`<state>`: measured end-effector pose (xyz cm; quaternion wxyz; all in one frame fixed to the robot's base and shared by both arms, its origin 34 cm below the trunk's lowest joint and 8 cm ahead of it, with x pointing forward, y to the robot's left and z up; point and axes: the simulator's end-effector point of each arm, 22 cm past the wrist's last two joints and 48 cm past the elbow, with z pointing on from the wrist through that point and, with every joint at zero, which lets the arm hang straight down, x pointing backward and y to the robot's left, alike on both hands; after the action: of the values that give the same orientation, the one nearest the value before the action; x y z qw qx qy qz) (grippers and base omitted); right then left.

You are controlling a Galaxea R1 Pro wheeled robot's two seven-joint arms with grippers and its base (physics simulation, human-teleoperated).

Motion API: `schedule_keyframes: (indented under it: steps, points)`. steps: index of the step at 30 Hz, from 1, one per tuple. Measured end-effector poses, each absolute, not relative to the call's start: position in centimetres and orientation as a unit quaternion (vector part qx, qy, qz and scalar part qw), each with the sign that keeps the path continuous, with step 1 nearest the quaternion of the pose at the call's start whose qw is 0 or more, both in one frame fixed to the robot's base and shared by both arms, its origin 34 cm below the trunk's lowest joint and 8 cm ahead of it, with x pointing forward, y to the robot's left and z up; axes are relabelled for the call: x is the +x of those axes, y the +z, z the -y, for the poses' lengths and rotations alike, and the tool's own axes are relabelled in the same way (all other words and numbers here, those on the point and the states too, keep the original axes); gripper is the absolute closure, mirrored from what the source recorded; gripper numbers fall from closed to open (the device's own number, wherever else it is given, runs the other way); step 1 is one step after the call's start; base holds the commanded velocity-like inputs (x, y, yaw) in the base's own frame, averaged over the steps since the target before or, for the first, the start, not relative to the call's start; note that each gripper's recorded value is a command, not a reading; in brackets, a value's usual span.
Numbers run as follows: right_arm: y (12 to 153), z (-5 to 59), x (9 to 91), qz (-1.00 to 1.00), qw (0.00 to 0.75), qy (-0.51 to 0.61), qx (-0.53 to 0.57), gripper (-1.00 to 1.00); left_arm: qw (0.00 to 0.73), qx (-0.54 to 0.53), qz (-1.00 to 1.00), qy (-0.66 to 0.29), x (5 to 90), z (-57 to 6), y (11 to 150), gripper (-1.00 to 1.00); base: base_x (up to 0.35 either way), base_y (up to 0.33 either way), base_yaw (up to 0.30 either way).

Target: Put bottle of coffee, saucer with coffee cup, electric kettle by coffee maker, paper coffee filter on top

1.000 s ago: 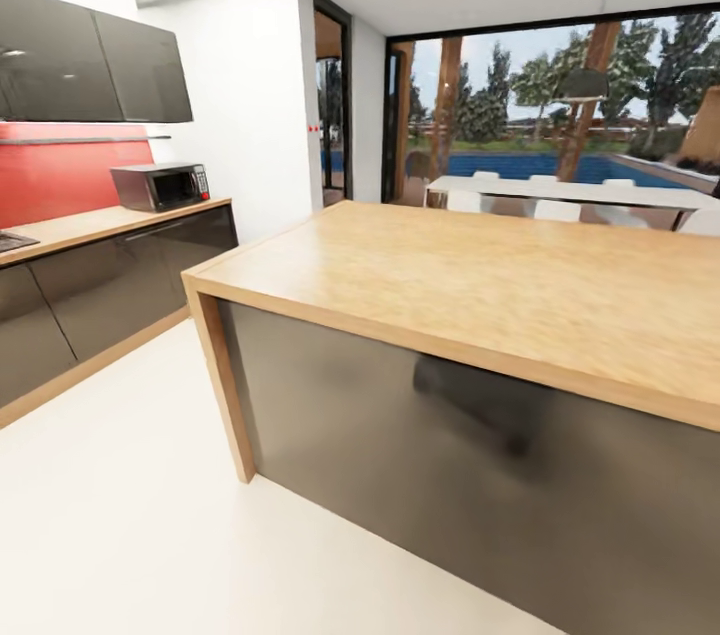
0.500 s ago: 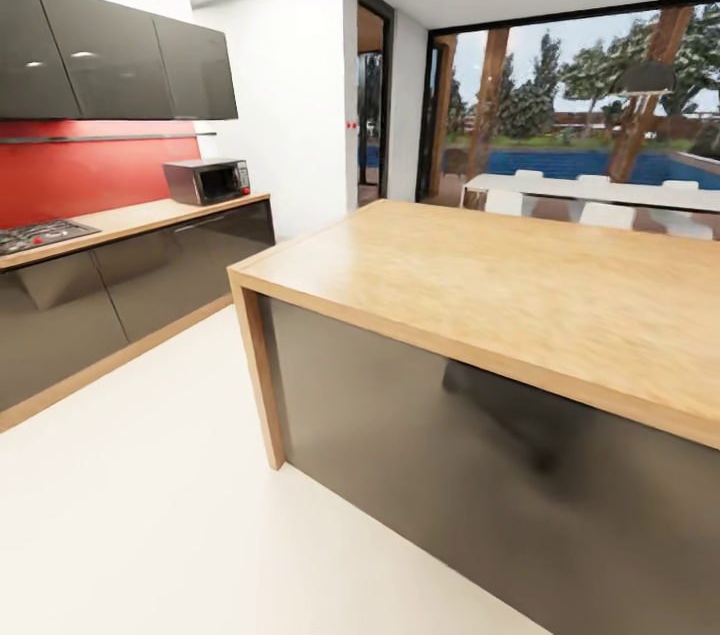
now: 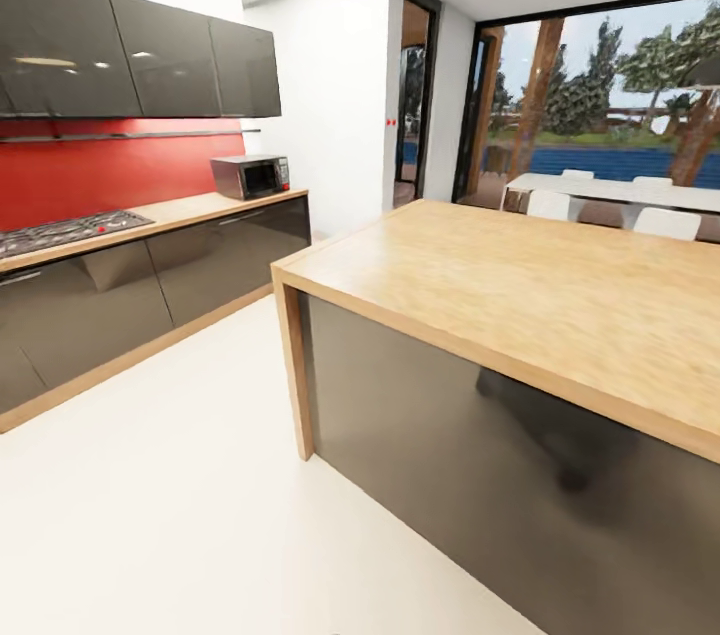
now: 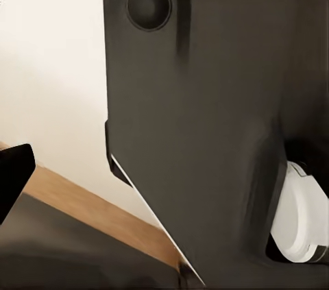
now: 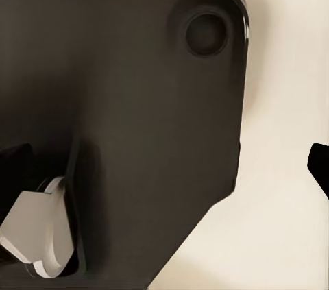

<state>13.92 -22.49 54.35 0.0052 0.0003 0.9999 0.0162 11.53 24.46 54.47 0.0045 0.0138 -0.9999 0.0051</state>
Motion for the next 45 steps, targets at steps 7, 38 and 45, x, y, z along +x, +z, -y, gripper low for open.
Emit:
schedule_keyframes:
  steps: [7, 38, 45]
  points:
    - [55.2, 22.5, 13.6, -1.0, 0.003, 0.016, 0.0, -1.0, 0.007, 0.014, 1.0, 0.005, 11.2, -24.5, 55.3, -1.0, 0.0, 0.0, 0.259]
    - [58.5, 22.5, 12.1, -1.0, -0.006, 0.016, 0.0, -1.0, 0.016, 0.035, 0.999, 0.001, 9.7, -24.7, 58.7, -1.0, 0.0, 0.0, 0.266]
    - [59.1, 22.5, 11.8, -1.0, -0.007, 0.016, 0.0, -1.0, 0.017, 0.046, 0.999, -0.001, 9.4, -24.8, 59.3, -1.0, 0.0, 0.0, 0.271]
